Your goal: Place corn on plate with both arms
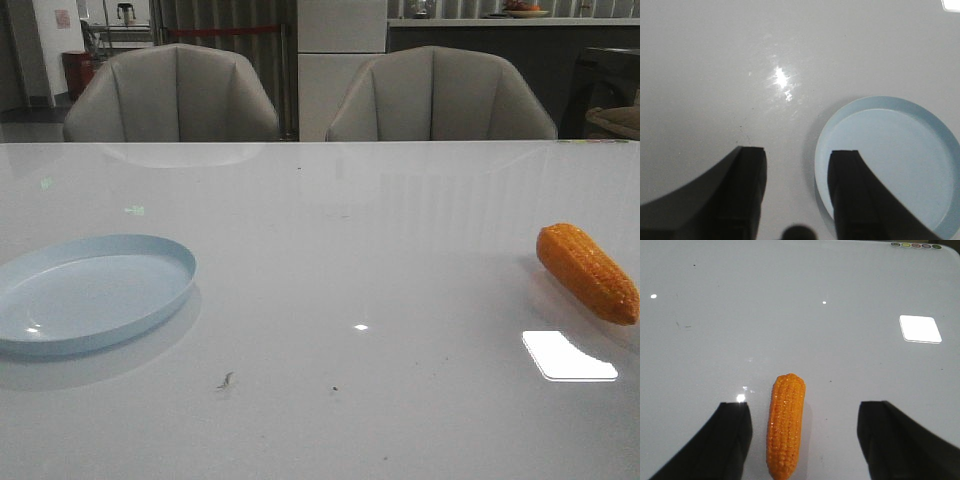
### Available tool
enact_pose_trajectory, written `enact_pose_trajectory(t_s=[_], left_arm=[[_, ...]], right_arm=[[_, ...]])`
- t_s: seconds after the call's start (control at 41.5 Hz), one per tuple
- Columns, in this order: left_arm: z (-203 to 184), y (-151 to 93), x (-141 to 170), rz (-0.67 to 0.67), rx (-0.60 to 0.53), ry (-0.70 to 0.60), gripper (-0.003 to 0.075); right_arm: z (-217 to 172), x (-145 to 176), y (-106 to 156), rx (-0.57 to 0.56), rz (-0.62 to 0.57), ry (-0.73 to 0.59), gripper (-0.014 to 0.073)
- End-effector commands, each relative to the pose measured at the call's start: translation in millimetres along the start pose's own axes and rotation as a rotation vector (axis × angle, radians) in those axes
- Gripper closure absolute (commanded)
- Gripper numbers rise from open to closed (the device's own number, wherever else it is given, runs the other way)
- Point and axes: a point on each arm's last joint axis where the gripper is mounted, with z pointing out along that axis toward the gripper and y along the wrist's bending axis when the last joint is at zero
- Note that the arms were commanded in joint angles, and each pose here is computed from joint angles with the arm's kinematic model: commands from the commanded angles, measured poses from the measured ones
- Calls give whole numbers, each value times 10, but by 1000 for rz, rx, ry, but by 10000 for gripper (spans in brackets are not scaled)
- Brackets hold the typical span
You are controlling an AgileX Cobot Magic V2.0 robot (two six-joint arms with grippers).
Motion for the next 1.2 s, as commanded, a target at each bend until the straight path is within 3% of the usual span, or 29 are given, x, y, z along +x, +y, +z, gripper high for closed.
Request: enact_pose_trajectory(t_s=[0.0, 0.313, 0.506, 0.674, 1.06, 1.18], left_arm=[[31, 18, -283, 9, -2, -61, 348], [779, 50, -289, 1, 37, 257, 348], [1128, 36, -134, -13, 57, 362, 348], [1326, -87, -42, 66, 88, 410, 349], [1535, -155, 59, 81, 97, 448, 351], [1542, -156, 63, 79, 98, 450, 405]], right_arm=[[-44, -210, 0, -4, -14, -129, 38], [-44, -210, 0, -4, -14, -129, 38], [-44, -210, 0, -4, -14, -129, 38], [-44, -210, 0, -4, -14, -129, 38], [-44, -210, 0, -4, -14, -129, 38], [-44, -210, 0, -4, -14, -129, 38]])
